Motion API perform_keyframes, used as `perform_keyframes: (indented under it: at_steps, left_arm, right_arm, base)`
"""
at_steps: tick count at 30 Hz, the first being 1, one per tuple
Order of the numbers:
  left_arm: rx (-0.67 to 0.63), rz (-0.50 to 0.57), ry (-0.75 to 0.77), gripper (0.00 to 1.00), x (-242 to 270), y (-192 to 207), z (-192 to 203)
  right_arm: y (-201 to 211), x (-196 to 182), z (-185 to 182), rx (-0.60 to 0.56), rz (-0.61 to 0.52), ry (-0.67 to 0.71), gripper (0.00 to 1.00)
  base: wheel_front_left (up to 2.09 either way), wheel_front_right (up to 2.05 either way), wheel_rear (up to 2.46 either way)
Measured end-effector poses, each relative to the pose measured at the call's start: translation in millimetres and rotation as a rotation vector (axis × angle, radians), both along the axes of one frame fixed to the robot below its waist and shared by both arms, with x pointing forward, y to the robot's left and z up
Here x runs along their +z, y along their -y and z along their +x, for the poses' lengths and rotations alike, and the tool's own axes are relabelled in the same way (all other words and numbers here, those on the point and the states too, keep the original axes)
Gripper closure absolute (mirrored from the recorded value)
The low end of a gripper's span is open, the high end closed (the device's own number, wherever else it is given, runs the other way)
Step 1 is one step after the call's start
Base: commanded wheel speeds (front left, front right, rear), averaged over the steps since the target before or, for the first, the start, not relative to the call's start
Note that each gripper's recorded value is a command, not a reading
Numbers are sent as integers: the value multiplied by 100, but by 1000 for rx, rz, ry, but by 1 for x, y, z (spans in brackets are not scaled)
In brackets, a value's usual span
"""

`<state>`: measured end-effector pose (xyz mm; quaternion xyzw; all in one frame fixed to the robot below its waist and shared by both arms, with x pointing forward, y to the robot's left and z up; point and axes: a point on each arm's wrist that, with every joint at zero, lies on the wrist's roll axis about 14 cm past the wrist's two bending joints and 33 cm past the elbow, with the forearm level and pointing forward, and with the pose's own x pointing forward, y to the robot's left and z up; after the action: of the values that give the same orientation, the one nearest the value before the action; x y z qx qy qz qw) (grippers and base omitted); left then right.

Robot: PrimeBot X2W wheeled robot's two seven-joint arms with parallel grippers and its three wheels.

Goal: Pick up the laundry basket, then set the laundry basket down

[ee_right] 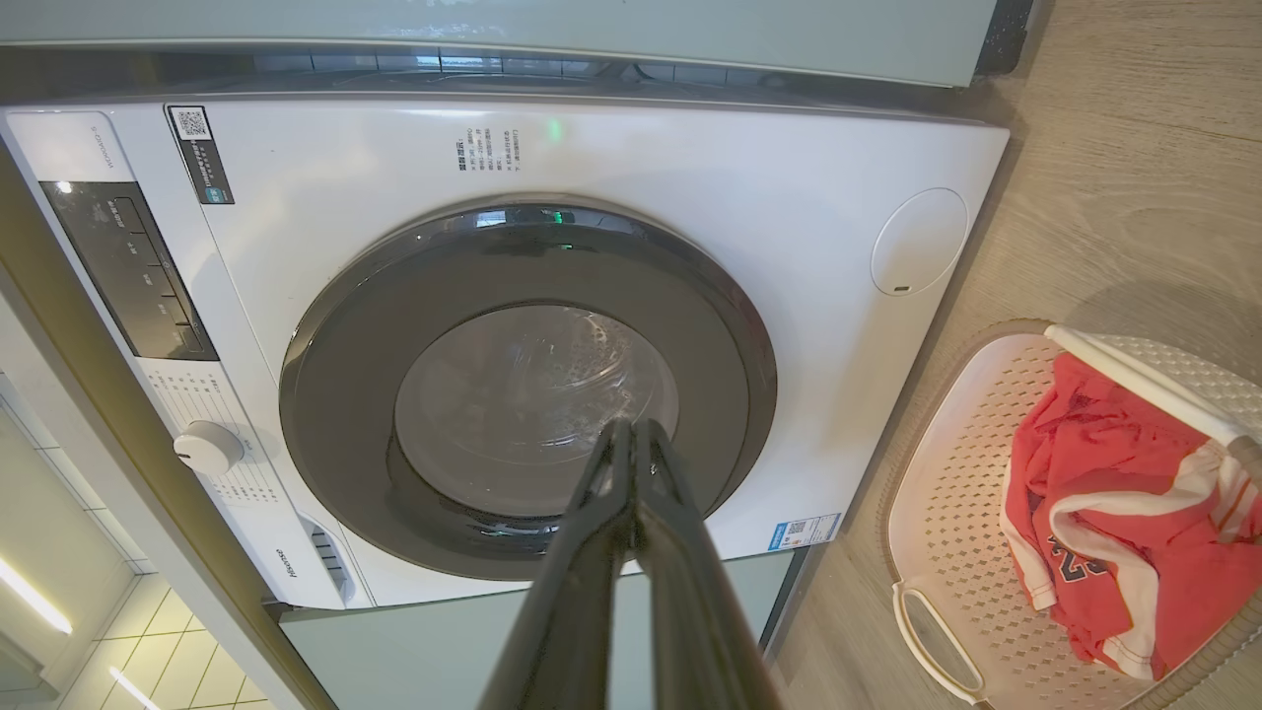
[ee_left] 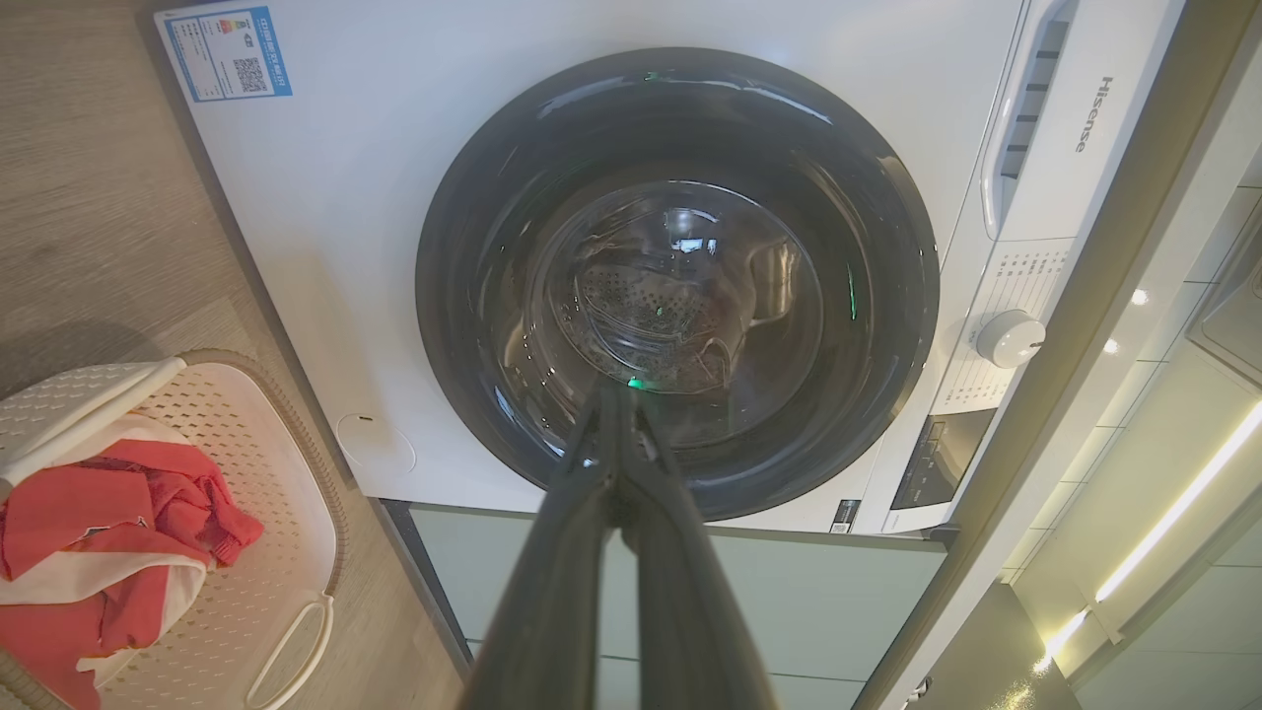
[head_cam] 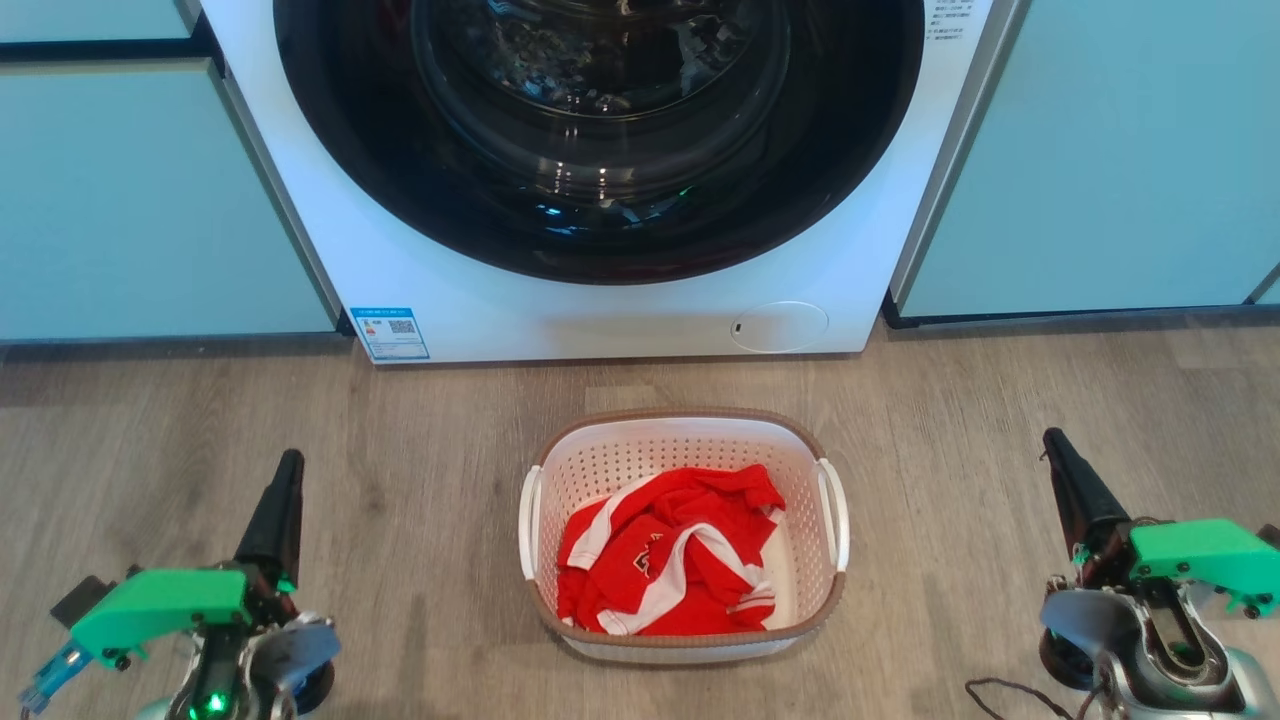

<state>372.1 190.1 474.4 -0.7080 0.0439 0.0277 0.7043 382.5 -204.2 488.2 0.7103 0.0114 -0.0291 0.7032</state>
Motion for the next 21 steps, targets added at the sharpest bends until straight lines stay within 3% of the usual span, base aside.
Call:
perform_keyframes:
  at_steps: [21]
  left_arm:
    - [0, 0, 0, 100, 0, 0, 0]
  right_arm:
    - [0, 0, 0, 0, 0, -1, 100]
  base:
    - [0, 0, 0]
